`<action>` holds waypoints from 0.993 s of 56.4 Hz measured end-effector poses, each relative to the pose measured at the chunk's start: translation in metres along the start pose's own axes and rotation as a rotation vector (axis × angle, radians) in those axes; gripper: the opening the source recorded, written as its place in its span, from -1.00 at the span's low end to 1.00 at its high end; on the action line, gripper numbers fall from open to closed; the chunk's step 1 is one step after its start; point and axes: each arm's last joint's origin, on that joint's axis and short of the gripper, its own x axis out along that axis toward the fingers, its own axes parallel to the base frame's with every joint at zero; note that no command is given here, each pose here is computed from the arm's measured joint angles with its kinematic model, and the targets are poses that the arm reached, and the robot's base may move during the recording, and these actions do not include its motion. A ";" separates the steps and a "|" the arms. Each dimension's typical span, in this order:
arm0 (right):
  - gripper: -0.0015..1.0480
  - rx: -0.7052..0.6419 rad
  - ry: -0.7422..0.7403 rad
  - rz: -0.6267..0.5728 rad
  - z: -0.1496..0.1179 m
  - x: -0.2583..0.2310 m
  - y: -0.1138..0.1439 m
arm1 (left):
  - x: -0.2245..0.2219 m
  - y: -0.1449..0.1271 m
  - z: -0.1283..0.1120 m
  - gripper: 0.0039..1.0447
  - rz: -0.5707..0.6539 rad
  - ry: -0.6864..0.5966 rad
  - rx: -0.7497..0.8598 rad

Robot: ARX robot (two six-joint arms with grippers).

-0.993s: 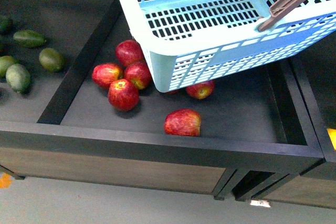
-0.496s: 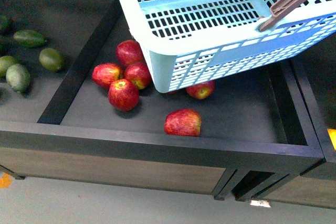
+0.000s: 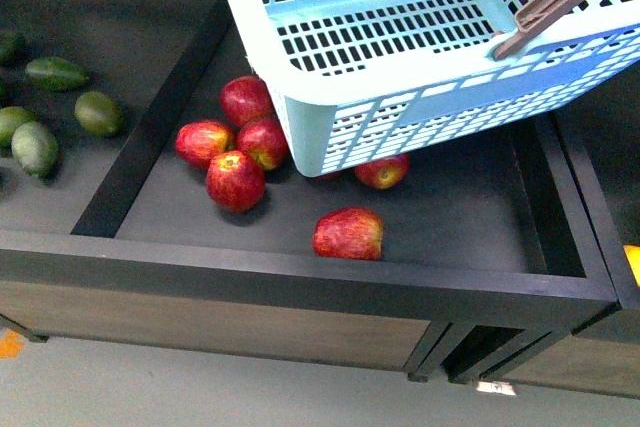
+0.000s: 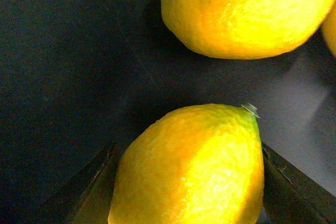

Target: Pick lemon and mango into basket

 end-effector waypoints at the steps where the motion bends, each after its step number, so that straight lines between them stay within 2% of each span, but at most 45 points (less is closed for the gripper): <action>1: 0.26 -0.006 -0.003 0.015 0.002 -0.006 -0.001 | 0.000 0.000 0.000 -0.91 0.000 0.000 0.000; 8: 0.25 -0.050 -0.062 0.094 0.016 -0.042 -0.003 | 0.000 0.000 0.000 -0.91 0.000 0.000 0.000; 17: 0.25 -0.158 -0.179 0.303 0.038 -0.109 0.002 | 0.000 0.000 0.000 -0.91 0.000 0.000 0.000; 24: 0.25 -0.221 -0.229 0.449 0.042 -0.164 0.008 | 0.000 0.000 0.000 -0.91 0.000 0.000 0.000; 28: 0.25 -0.246 -0.253 0.526 0.038 -0.201 0.012 | 0.000 0.000 0.000 -0.91 0.000 0.000 0.000; 39: 0.24 -0.253 -0.290 0.658 0.023 -0.261 0.033 | 0.000 0.000 0.000 -0.91 0.000 0.000 0.000; 49: 0.24 -0.250 -0.321 0.793 0.003 -0.307 0.071 | 0.000 0.000 0.000 -0.91 0.000 0.000 0.000; 56: 0.24 -0.298 -0.292 0.853 -0.033 -0.327 0.108 | 0.000 0.000 0.000 -0.91 0.000 0.000 0.000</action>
